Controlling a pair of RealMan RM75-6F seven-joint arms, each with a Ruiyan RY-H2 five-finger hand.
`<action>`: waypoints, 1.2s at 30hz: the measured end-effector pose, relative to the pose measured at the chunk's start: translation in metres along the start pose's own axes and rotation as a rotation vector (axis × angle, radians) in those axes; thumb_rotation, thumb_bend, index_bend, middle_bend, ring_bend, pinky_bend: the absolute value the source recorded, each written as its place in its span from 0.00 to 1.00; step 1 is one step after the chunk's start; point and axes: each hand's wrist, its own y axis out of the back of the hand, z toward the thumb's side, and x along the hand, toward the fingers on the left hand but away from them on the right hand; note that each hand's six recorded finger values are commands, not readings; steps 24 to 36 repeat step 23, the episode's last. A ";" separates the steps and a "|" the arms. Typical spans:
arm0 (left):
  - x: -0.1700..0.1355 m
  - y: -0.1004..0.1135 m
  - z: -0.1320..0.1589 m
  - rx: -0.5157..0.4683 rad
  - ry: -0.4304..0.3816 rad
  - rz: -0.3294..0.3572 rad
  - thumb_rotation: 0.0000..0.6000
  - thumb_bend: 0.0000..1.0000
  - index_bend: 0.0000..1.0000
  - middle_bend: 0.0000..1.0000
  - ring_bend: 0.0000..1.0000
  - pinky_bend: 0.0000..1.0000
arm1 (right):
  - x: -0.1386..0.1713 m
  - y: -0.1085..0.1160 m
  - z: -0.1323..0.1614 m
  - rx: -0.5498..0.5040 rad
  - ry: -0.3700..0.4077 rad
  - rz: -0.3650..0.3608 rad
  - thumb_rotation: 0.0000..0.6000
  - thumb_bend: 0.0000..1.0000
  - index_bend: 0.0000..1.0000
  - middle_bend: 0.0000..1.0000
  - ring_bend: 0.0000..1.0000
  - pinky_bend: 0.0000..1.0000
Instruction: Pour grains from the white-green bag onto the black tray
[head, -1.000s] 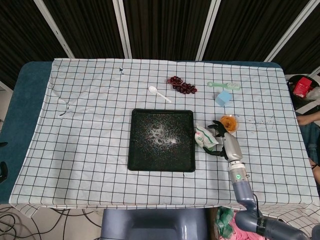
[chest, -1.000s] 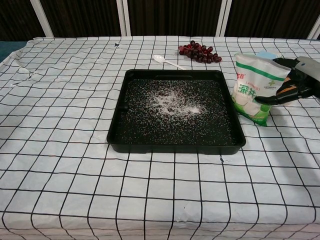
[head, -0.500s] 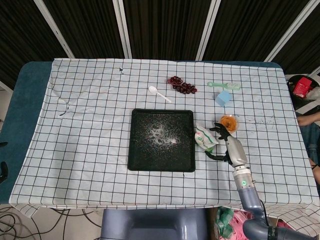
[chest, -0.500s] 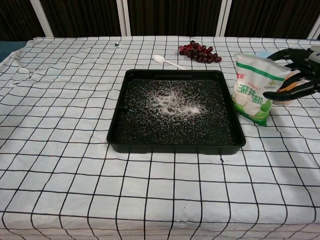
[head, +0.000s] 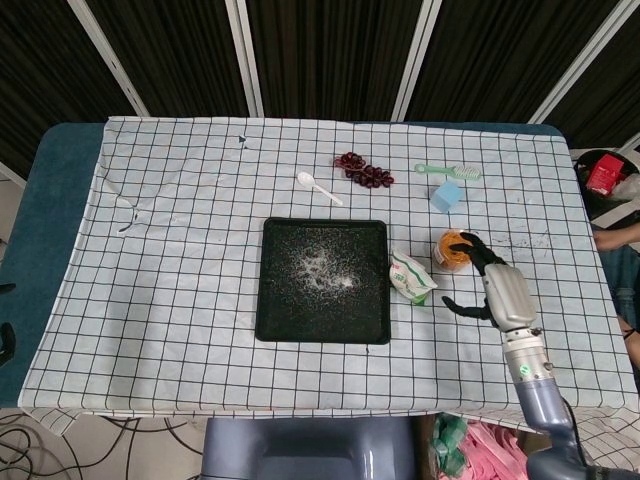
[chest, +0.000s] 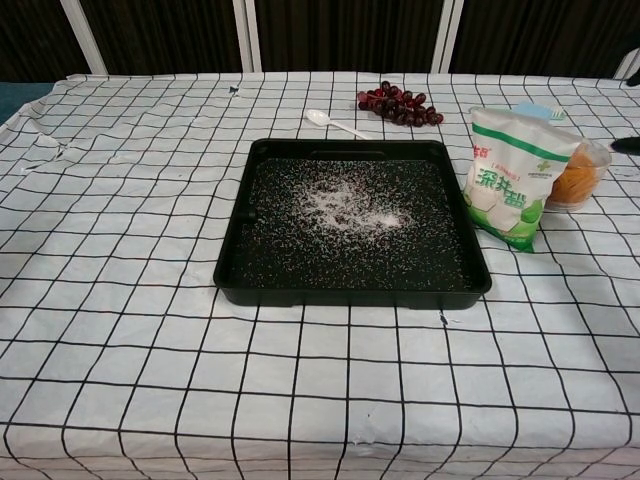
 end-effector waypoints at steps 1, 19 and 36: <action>0.000 0.000 0.000 0.001 -0.002 -0.002 1.00 0.62 0.22 0.05 0.00 0.00 | 0.005 0.007 -0.004 0.066 -0.004 0.001 1.00 0.13 0.21 0.10 0.20 0.30; -0.001 -0.001 0.005 0.007 -0.019 -0.007 1.00 0.62 0.22 0.05 0.00 0.00 | 0.101 0.029 -0.056 0.491 -0.059 -0.169 1.00 0.13 0.19 0.10 0.20 0.30; -0.001 -0.002 0.005 0.009 -0.020 -0.010 1.00 0.62 0.22 0.05 0.00 0.00 | 0.101 0.030 -0.062 0.507 -0.062 -0.172 1.00 0.13 0.19 0.10 0.20 0.30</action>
